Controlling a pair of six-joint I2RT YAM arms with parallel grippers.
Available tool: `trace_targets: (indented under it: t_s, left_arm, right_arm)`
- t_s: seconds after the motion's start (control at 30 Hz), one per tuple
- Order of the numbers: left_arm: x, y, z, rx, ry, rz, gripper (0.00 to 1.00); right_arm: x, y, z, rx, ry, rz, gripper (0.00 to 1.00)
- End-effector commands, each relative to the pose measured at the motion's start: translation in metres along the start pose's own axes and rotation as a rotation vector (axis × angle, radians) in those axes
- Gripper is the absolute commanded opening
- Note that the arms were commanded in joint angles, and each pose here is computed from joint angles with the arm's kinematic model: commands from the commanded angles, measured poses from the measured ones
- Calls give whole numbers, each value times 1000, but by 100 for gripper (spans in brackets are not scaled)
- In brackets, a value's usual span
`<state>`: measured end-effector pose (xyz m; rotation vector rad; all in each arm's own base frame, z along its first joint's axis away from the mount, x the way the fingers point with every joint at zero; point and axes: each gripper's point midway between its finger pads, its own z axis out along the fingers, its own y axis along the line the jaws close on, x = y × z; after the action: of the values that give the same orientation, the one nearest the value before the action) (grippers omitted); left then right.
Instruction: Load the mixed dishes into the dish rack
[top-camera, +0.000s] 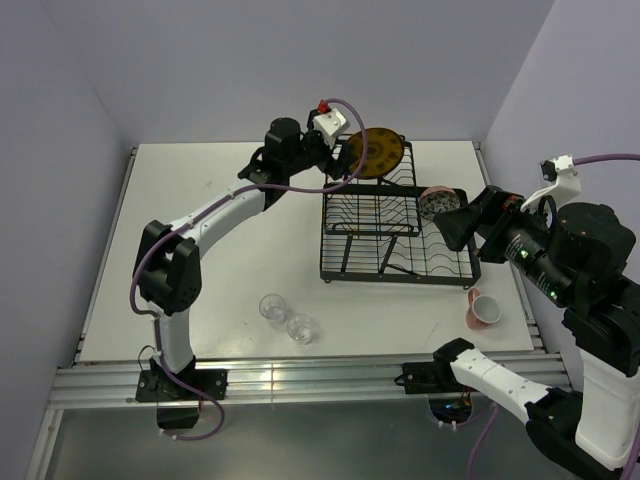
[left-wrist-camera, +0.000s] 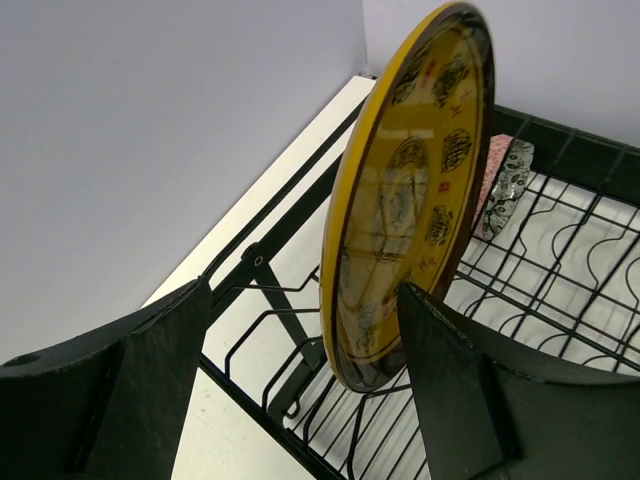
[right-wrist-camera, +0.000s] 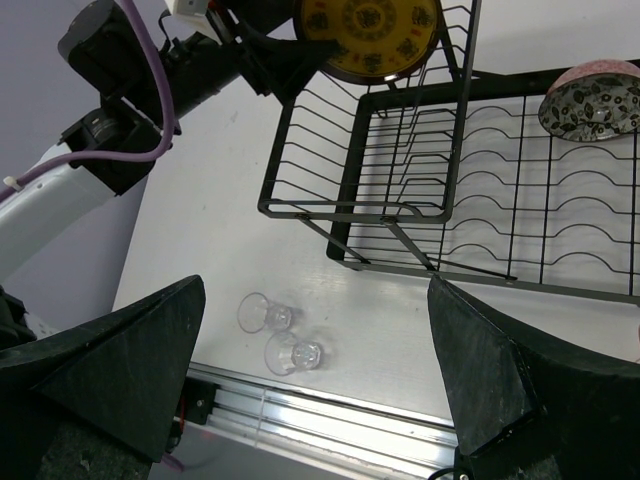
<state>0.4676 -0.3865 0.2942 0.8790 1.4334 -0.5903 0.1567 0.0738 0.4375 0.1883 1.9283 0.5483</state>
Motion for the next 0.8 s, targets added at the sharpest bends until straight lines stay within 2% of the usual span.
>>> trace_targets:
  t_s: [0.0,0.47,0.77]
  left_arm:
    - [-48,-4,-17,25,-90,37,81]
    - [-59,-11,-37,71,-87,9,88]
    - [-69,-22,-73,70,-98,-19,90]
  right_arm:
    - [-2,1,-1,-10,-11,-10,100]
    - [-1,3,-1,-23,-10,-10,100]
    - [6,2,4,-25,10,-16,100]
